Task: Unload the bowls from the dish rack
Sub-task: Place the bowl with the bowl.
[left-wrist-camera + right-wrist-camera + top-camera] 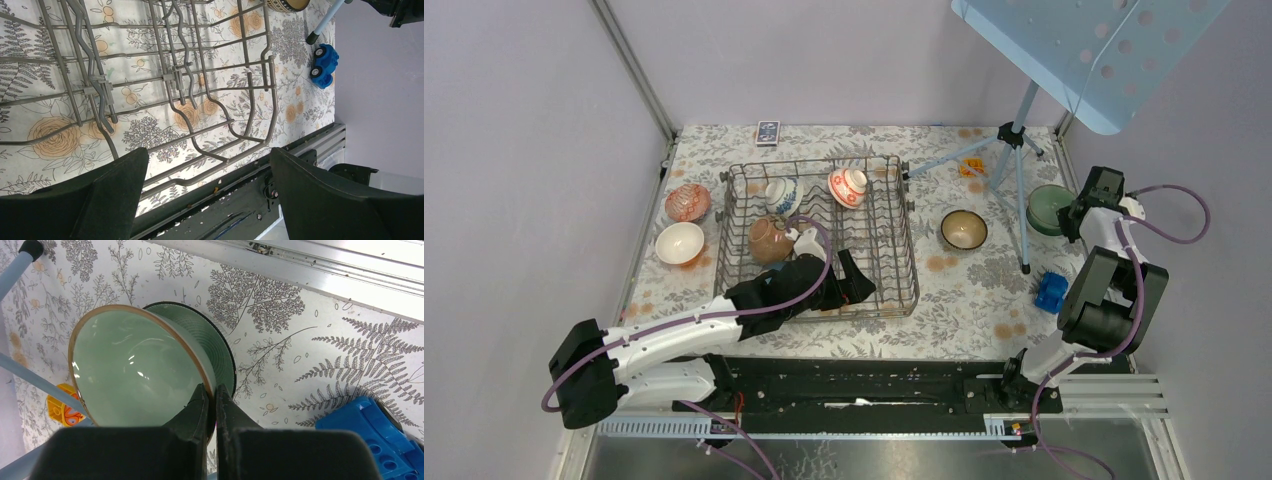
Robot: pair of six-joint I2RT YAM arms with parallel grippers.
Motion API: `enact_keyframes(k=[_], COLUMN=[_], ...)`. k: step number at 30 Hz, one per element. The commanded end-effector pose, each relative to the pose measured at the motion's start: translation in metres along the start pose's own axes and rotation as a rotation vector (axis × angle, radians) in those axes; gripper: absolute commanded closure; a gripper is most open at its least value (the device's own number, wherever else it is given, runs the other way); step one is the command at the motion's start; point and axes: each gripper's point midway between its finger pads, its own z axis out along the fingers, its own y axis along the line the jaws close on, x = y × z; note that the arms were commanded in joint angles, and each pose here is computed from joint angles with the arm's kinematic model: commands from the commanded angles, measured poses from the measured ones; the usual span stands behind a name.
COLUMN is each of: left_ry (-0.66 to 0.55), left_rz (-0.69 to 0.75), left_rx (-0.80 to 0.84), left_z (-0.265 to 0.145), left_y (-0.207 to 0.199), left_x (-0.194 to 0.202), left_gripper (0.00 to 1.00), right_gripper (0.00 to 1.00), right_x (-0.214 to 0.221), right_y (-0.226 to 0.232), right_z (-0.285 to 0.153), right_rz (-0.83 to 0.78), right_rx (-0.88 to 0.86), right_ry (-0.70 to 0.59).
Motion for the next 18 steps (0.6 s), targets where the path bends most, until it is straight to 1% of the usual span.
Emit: enact_keyframes(k=[1,12,18], left_ry=[-0.017,-0.004,-0.006], left_rz=[-0.021,-0.016,-0.016], left_rx=[0.051,0.044,0.043], left_z=[-0.002,0.004,0.005], left_y=[-0.012,-0.012,-0.012], left_x=[-0.005,-0.002,-0.002], left_gripper=[0.04,0.04,0.04], right_gripper=[1.00,1.00,0.98], right_x=[-0.021,-0.015,-0.012], right_y=[0.012,0.010,0.009], right_z=[-0.009,0.001,0.005], right_rz=[0.020,0.004,0.001], right_rx=[-0.053,-0.044,-0.042], right_ry=[-0.073,-0.050,-0.034])
